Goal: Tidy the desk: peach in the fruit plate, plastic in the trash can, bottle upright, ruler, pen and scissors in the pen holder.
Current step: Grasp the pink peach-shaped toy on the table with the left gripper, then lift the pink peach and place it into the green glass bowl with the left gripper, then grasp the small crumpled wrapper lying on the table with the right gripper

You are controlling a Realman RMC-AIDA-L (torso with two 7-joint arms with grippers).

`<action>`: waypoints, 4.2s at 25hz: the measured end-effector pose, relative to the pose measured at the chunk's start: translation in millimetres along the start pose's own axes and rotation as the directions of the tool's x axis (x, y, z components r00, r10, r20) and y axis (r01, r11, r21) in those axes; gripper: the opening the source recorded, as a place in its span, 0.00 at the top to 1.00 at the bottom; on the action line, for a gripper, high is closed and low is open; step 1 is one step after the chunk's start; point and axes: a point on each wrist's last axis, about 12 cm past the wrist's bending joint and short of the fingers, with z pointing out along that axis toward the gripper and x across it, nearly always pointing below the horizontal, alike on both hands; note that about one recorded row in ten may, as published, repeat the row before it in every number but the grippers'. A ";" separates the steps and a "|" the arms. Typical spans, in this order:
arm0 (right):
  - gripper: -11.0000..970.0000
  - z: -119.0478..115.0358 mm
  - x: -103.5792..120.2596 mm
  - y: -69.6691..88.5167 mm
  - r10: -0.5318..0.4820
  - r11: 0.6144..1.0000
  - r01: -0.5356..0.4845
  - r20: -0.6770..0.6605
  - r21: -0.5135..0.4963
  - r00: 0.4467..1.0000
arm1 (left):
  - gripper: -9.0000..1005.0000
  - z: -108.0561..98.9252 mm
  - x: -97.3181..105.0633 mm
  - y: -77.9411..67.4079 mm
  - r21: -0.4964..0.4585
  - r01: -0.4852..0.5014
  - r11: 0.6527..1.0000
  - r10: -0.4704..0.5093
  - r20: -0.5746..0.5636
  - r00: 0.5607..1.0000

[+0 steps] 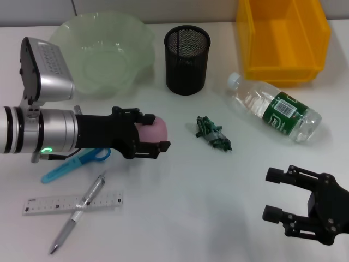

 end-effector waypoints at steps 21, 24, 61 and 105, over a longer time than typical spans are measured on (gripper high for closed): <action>0.20 7.1 -8.3 -8.2 -0.022 1.000 0.022 0.014 -0.008 1.000 | 0.26 0.0 -6.5 6.4 -0.060 -0.029 0.998 0.029 0.000 1.000; 0.20 7.8 -8.5 -9.2 -0.019 1.000 0.019 0.011 -0.005 1.000 | 0.27 1.6 -6.3 7.2 -0.067 -0.030 0.997 0.030 -0.005 1.000; 0.20 14.2 -13.3 -18.3 -0.032 0.999 0.032 0.008 0.014 0.999 | 0.94 -15.7 -56.8 17.2 -0.158 -0.069 0.985 0.096 0.172 0.980; 0.20 7.8 -15.0 -21.1 -0.014 0.998 0.010 0.055 0.068 0.998 | 0.28 -40.7 -66.4 32.3 -0.127 0.106 0.986 -0.067 0.280 0.958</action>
